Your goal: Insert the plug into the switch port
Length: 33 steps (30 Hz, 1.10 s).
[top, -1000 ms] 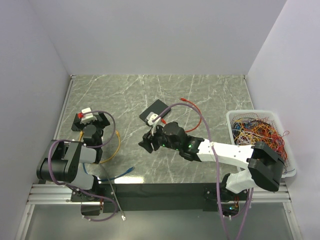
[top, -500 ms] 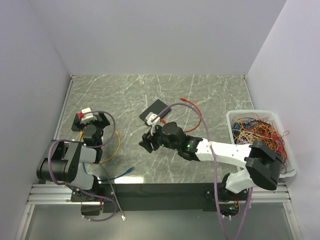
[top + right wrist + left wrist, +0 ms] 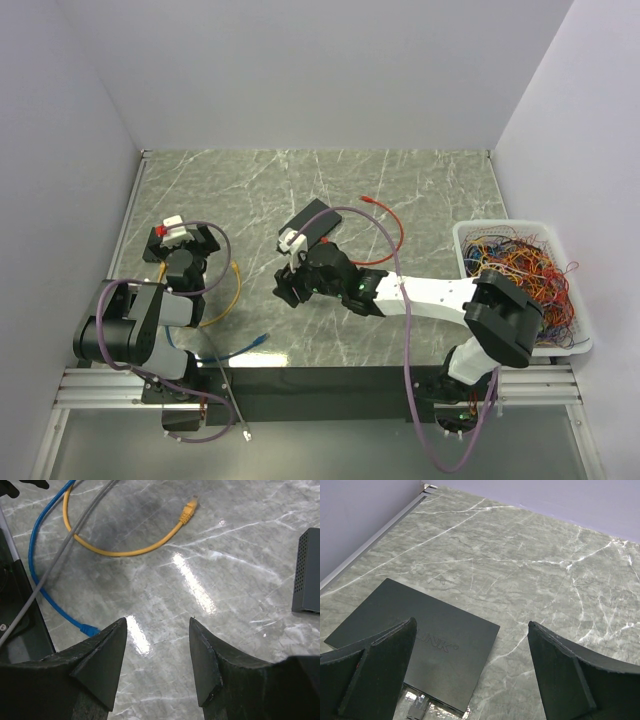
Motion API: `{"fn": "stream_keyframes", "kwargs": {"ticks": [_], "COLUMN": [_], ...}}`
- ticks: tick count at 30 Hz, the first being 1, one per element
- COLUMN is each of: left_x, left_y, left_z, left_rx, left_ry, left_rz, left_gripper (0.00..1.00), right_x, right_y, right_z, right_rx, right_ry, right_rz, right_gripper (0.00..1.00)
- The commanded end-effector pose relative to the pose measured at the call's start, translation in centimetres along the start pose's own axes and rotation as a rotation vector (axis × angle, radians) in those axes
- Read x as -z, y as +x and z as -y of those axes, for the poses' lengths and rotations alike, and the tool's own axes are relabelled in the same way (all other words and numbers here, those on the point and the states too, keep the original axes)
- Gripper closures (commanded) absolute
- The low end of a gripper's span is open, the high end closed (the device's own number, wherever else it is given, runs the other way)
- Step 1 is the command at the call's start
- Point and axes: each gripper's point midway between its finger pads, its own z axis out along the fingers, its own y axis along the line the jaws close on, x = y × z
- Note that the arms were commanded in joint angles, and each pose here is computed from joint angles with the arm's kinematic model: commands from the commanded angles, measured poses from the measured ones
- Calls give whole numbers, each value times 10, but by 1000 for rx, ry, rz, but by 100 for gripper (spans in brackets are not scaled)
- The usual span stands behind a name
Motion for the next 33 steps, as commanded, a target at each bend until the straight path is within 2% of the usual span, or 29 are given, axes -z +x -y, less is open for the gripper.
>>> {"fn": "stream_keyframes", "kwargs": {"ticks": [1, 12, 18, 24, 33], "left_x": [-6, -6, -6, -6, -6], "left_y": [-19, -19, -19, -19, -19], "left_z": [7, 7, 7, 7, 7], "left_rx": [17, 18, 16, 18, 16], "left_ry": [24, 25, 24, 24, 23], "left_rz": [62, 60, 61, 62, 61], "left_gripper": [1, 1, 1, 1, 1], "right_x": [3, -1, 7, 16, 12], "right_y": [-27, -25, -31, -36, -37], "right_z": [0, -1, 4, 35, 31], "right_rx": [6, 4, 3, -50, -53], "right_ry": [6, 3, 29, 173, 135], "right_rz": [66, 44, 80, 119, 109], "right_gripper": [40, 42, 42, 41, 40]}}
